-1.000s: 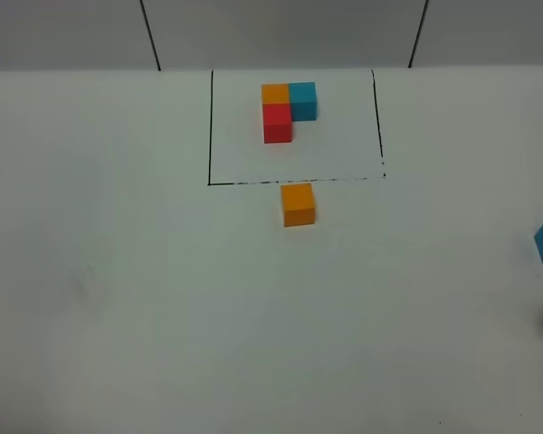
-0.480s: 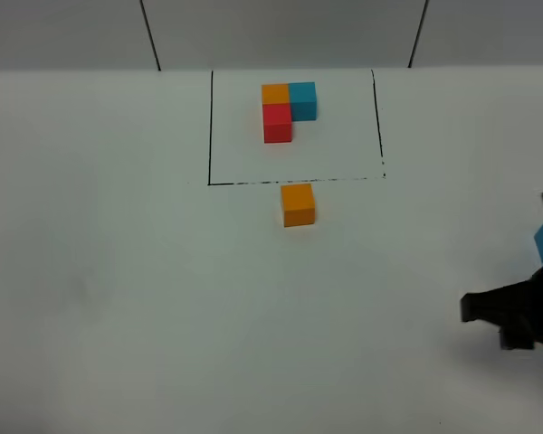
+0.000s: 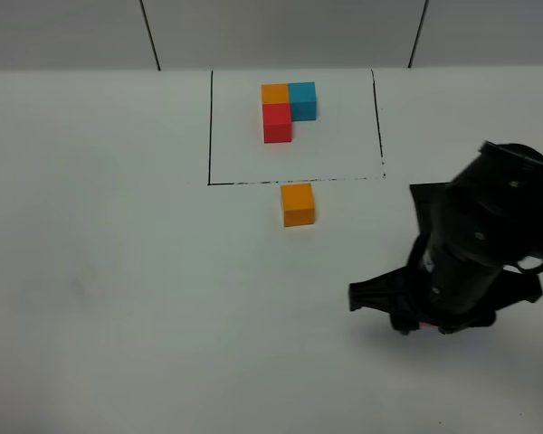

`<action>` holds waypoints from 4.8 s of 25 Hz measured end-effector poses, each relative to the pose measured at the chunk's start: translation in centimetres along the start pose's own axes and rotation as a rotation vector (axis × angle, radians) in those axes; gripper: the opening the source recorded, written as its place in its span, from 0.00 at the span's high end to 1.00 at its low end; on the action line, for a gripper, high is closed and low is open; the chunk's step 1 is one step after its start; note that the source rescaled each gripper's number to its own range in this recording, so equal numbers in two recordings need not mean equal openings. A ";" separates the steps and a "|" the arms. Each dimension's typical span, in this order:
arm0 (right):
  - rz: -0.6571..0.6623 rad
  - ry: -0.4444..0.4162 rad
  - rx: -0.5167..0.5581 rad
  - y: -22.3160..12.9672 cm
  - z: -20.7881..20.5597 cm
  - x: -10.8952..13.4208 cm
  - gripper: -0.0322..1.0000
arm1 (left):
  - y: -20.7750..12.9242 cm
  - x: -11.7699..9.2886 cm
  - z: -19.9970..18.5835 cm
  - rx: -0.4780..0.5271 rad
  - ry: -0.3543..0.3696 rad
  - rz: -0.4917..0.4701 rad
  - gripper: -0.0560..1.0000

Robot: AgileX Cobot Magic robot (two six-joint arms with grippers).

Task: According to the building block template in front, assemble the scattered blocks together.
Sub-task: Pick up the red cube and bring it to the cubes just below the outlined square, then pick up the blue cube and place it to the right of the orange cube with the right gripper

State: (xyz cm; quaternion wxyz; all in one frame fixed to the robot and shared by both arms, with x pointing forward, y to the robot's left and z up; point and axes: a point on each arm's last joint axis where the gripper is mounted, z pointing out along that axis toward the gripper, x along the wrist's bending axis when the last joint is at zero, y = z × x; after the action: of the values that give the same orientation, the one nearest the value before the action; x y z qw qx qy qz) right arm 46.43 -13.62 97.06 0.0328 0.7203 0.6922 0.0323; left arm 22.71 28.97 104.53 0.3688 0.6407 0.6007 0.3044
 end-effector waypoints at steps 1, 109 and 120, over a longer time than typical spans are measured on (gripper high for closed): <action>-0.016 0.006 0.007 0.6 0.3 0.6 0.95 | 0.0 0.0 0.0 0.000 0.000 0.000 0.36; 0.000 0.036 -0.117 11.7 8.6 10.4 0.28 | 0.0 0.0 0.0 -0.001 0.001 -0.001 0.37; -0.054 0.038 -0.147 11.1 2.9 6.0 0.00 | 0.0 0.0 0.0 -0.001 0.001 -0.002 0.37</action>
State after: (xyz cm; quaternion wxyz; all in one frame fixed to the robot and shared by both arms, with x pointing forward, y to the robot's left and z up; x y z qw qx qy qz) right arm 57.93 -8.12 95.21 0.0733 0.6962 0.7077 0.0957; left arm 22.72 28.97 104.53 0.3691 0.6398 0.6014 0.3044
